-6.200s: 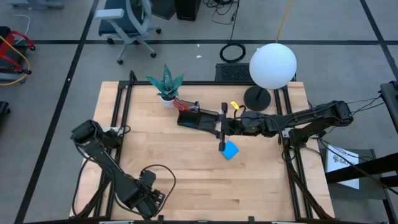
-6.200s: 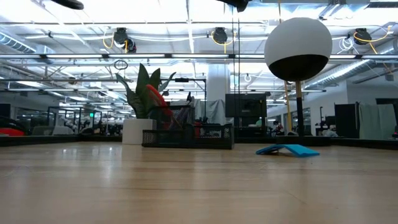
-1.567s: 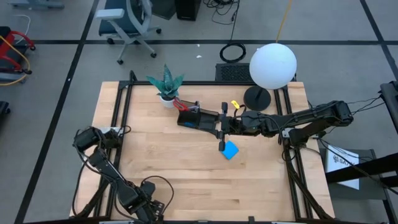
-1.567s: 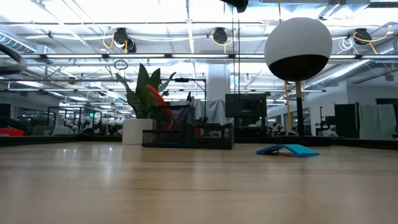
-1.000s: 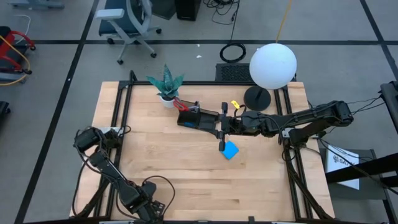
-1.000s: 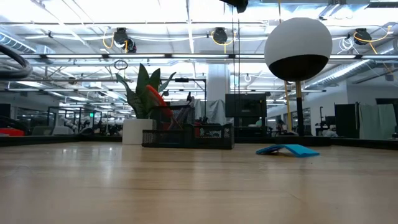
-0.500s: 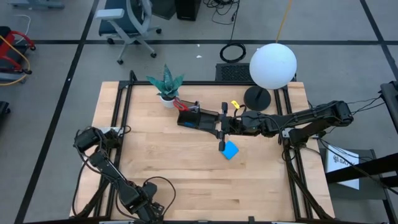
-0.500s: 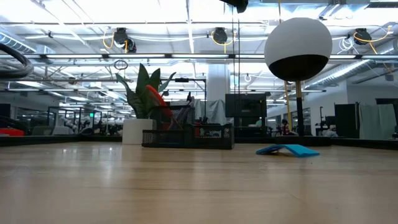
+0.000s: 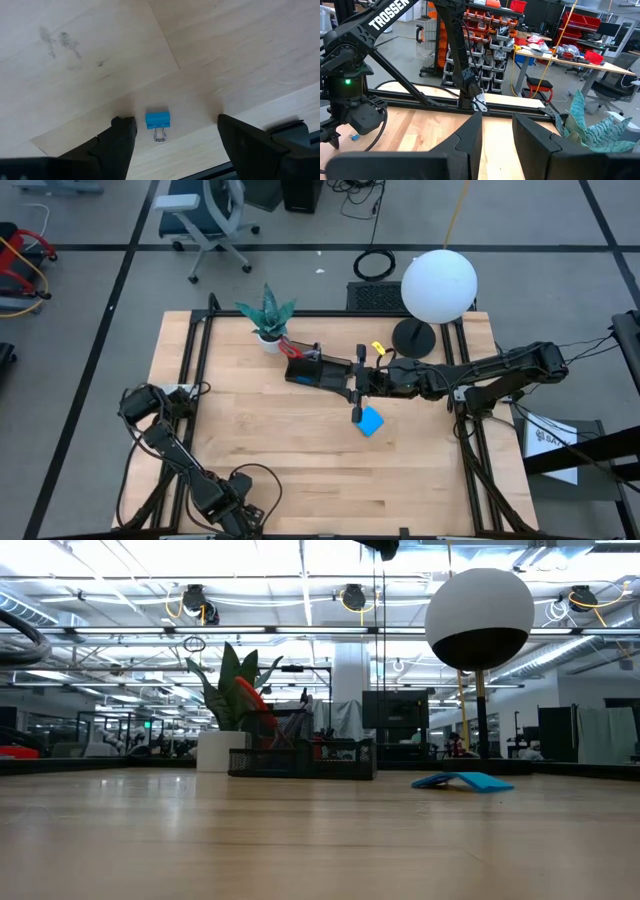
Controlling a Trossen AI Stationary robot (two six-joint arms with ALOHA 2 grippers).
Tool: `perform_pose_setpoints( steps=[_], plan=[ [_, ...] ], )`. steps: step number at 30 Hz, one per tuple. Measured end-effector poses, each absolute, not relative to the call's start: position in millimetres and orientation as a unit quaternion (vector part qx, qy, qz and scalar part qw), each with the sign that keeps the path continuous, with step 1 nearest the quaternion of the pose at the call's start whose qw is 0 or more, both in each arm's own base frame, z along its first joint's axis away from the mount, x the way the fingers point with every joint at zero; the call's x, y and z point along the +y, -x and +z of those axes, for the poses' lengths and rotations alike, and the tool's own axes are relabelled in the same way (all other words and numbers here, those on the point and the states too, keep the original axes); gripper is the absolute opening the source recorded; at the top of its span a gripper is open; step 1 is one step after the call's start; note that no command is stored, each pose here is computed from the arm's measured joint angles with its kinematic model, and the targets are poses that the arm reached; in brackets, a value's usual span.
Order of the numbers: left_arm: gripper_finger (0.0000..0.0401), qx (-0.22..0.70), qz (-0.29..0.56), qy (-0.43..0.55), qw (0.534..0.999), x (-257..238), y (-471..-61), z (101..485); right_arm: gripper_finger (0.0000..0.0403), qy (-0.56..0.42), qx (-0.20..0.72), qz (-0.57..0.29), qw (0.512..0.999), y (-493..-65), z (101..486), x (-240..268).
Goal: Pick and place office supplies into organizer
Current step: Put the blue paper clip into the black desk organizer
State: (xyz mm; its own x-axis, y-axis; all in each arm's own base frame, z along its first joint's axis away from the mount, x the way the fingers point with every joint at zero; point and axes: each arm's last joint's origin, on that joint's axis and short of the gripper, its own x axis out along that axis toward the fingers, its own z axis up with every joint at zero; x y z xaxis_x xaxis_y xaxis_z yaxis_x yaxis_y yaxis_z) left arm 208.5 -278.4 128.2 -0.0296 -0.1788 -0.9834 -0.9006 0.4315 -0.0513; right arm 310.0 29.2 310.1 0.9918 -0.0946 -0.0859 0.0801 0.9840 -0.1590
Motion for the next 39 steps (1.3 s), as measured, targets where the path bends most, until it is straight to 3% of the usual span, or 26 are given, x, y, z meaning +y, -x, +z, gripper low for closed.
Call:
perform_pose_setpoints(
  steps=[39],
  plan=[
    [0.0285, 0.639, 0.33, 0.412, 0.56, -275.2, -209.3, 128.0, 0.01, 0.078, 0.047, -0.044, 0.995, -310.0, 310.1, 29.2]
  ],
)
